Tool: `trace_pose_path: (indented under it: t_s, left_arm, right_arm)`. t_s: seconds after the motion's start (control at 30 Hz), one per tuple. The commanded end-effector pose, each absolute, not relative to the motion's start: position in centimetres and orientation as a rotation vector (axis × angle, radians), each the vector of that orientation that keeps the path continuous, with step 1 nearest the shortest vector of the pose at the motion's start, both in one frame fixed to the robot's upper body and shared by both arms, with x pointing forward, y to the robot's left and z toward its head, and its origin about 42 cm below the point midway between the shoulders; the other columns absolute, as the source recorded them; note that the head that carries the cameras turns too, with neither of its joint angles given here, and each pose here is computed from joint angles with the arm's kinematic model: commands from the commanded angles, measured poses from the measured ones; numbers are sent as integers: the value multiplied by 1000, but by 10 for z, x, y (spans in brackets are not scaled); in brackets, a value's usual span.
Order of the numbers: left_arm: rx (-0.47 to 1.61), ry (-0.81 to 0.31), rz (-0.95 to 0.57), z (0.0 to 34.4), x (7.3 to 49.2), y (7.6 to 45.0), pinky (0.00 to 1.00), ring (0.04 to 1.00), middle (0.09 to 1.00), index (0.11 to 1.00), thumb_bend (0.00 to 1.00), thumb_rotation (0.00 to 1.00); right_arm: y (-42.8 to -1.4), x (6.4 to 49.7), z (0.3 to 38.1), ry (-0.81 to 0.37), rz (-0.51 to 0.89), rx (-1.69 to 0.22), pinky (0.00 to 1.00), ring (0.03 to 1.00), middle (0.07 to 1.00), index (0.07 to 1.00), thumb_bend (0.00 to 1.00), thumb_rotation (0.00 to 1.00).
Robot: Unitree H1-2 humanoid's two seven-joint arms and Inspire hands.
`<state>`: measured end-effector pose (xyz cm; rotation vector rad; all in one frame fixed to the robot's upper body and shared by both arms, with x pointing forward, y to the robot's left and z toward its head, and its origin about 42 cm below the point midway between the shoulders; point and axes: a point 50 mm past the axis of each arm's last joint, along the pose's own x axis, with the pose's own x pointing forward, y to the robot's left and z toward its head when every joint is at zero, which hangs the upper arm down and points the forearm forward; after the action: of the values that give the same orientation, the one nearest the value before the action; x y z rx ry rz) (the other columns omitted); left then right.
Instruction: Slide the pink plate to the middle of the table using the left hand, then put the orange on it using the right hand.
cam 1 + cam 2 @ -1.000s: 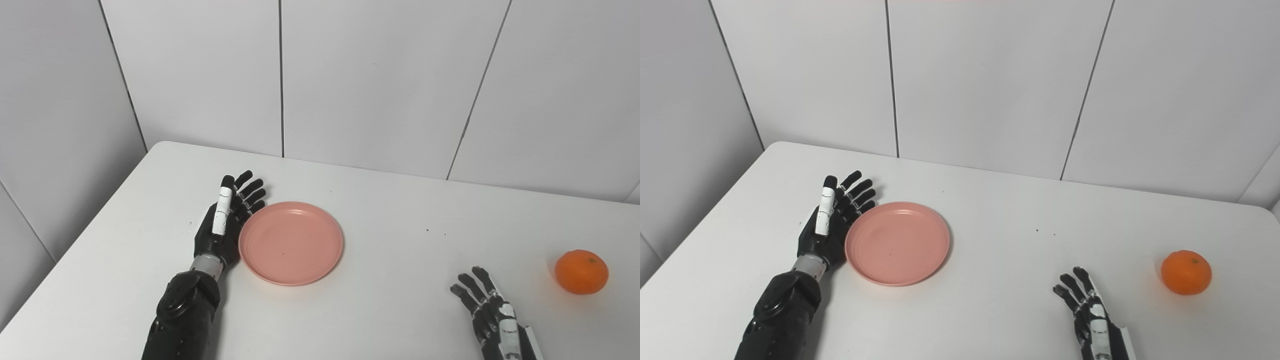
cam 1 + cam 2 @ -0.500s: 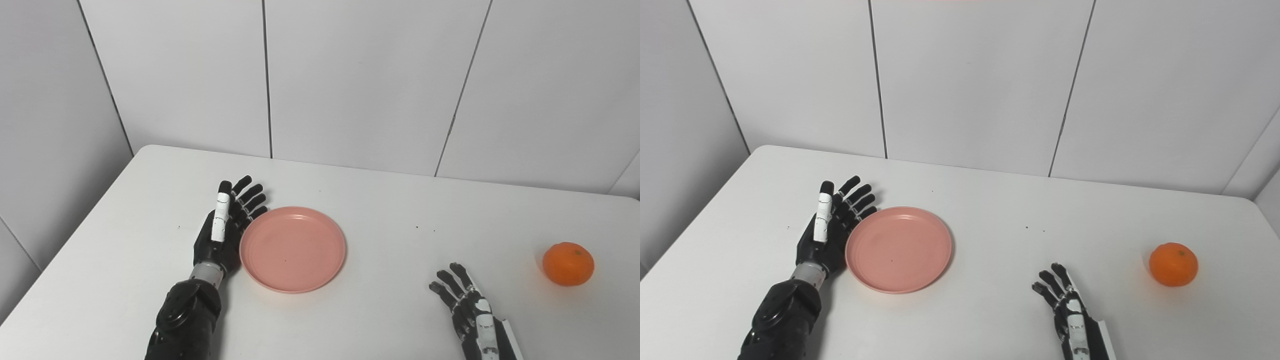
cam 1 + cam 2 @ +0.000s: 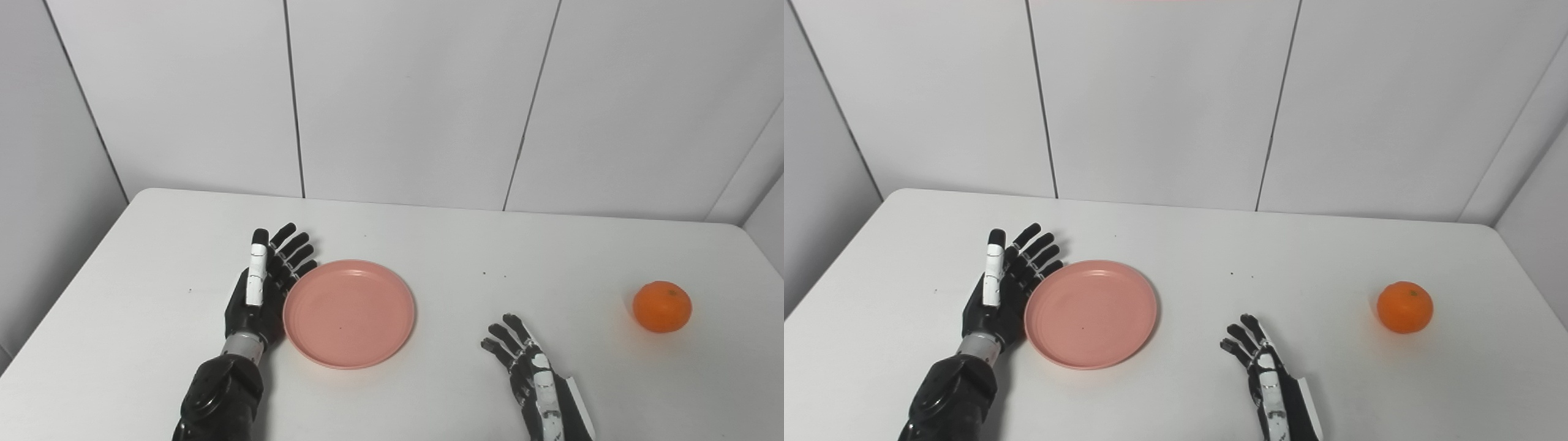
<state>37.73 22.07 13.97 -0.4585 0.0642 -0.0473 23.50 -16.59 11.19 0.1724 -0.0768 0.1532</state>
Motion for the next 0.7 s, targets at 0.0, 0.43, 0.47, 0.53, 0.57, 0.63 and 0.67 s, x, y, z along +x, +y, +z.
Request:
trace_pose_path:
  t_s: [0.0, 0.43, 0.47, 0.53, 0.57, 0.63, 0.67]
  left_arm:
    - [-470, 136, -47, 130, 373, 218, 827, 838, 811, 818, 907, 792]
    - [-502, 149, -48, 128, 373, 218, 877, 863, 815, 827, 878, 783]
    - [-504, 149, -46, 128, 373, 218, 872, 862, 816, 823, 878, 783]
    - [-514, 147, -46, 129, 374, 218, 873, 862, 816, 816, 887, 780]
    - [-517, 147, -48, 129, 374, 218, 874, 862, 816, 815, 890, 779]
    - [-520, 146, -51, 130, 375, 218, 887, 866, 819, 816, 901, 772]
    - [-519, 145, -53, 130, 375, 218, 886, 867, 819, 816, 904, 771]
  right_arm:
    - [-155, 230, 102, -20, 144, 203, 988, 831, 862, 902, 850, 970]
    - [-136, 232, 103, -4, 139, 201, 993, 824, 853, 892, 881, 966]
    - [-134, 233, 103, -2, 138, 201, 997, 823, 852, 892, 887, 967]
    - [-132, 234, 104, 1, 138, 200, 1000, 824, 853, 895, 898, 968]
    - [-131, 234, 104, 1, 139, 200, 1000, 824, 854, 896, 900, 968]
    - [-130, 235, 104, -1, 141, 198, 1000, 825, 854, 899, 904, 971]
    - [-129, 235, 104, -3, 141, 198, 1000, 824, 854, 899, 904, 972]
